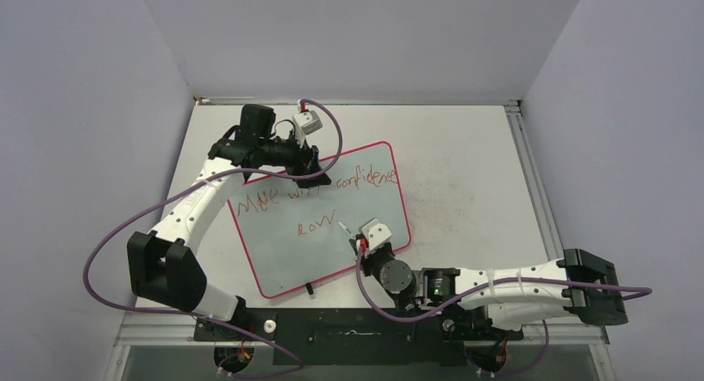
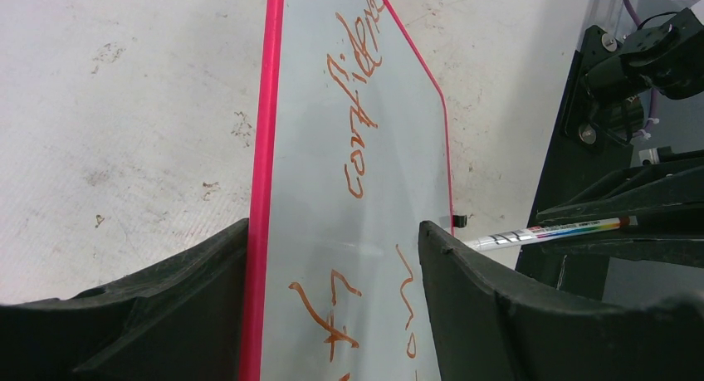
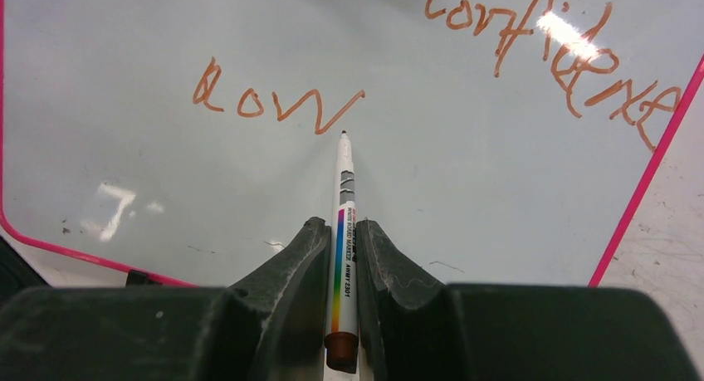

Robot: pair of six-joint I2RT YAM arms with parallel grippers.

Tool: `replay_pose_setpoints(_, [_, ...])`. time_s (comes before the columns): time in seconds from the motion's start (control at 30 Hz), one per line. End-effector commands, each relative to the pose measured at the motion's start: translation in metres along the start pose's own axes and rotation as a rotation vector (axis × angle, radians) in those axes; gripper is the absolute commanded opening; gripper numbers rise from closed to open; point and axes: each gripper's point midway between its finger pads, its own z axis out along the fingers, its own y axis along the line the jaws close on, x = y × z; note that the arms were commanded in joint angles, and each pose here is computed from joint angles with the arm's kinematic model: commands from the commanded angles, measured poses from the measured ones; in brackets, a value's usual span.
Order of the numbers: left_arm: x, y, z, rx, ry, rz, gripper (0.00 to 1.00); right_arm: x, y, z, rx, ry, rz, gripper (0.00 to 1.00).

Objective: Write a sentence on the whiteboard

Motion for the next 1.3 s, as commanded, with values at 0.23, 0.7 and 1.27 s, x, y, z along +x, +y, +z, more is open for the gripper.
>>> replay_pose_setpoints(0.23, [-0.019, -0.009, -0.010, 0.005, -0.062, 0.054, 0.66, 0.021, 0.000, 0.008, 0.059, 0.064, -0.041, 0.05])
replay_pose_setpoints(0.7, [-0.030, 0.004, -0.016, -0.116, -0.116, 0.067, 0.76, -0.039, -0.013, -0.017, 0.025, -0.095, 0.034, 0.05])
replay_pose_setpoints(1.27, [-0.059, 0.024, -0.047, -0.353, -0.288, 0.096, 0.86, -0.053, -0.046, -0.031, 0.136, -0.111, 0.036, 0.05])
